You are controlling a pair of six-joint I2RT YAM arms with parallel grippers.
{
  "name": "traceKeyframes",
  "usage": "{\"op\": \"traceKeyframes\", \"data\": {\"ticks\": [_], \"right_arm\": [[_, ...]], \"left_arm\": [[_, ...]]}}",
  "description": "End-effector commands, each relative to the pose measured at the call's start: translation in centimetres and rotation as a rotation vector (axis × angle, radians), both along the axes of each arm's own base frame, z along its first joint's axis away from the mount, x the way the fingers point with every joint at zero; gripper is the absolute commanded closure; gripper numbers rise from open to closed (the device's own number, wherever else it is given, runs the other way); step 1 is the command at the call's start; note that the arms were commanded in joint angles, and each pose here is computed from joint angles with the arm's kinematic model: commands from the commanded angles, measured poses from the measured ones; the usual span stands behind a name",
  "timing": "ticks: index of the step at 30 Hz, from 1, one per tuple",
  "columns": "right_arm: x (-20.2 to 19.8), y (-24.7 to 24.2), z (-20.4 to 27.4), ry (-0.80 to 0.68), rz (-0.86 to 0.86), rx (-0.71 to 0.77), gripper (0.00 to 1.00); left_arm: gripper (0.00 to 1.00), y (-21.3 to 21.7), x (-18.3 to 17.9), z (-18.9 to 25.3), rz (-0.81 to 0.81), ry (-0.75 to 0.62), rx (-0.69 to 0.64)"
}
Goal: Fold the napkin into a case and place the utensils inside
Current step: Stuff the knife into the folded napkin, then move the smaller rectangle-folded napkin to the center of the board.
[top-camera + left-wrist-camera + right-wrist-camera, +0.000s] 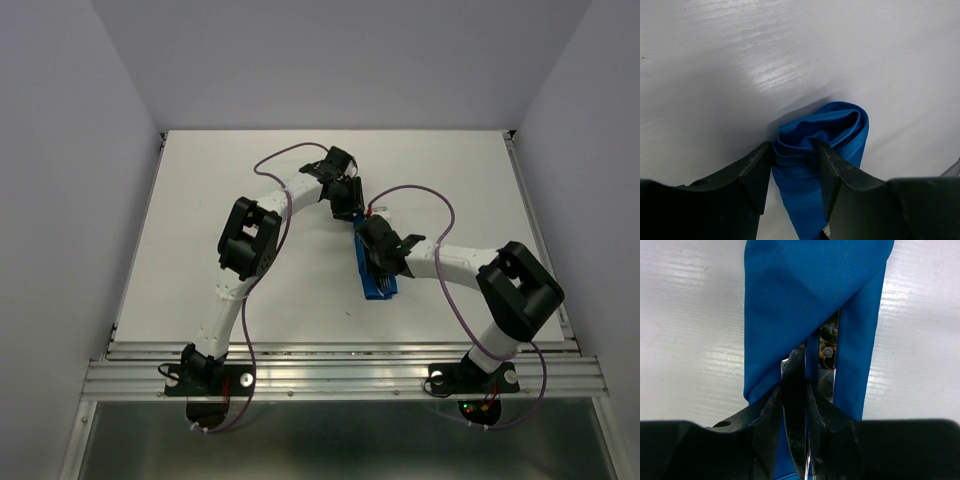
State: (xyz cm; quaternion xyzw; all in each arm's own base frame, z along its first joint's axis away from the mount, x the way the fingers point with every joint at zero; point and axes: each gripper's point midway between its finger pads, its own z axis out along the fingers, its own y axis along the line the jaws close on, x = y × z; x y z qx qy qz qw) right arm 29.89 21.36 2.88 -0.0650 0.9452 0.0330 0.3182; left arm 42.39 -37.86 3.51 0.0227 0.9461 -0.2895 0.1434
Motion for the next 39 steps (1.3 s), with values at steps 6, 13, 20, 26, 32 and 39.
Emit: {"op": "traceKeyframes", "data": {"ticks": [6,13,20,26,32,39], "right_arm": [[1.1,1.5,3.3,-0.076,0.013,0.087,0.59],[-1.0,0.4,4.1,-0.055,-0.029,0.137,0.60],[-3.1,-2.6,4.3,-0.061,-0.202,0.180,0.73],[-5.9,-5.3,2.5,0.023,-0.337,0.135,0.89],[-8.4,-5.5,1.2,0.111,-0.356,0.179,0.99],[-9.5,-4.7,-1.8,0.191,-0.315,0.184,0.99]], "left_arm": [[0.48,0.8,-2.9,-0.9,-0.036,0.072,0.066],[0.48,0.9,-2.9,-0.6,-0.034,0.066,0.068],[0.48,1.1,-3.3,-1.3,-0.036,0.077,0.079],[0.49,2.1,-3.9,-1.3,-0.035,0.070,0.108],[0.50,3.3,-4.4,-1.5,-0.020,0.065,0.146],[0.50,4.6,-4.5,-0.7,0.009,0.049,0.164]]}}
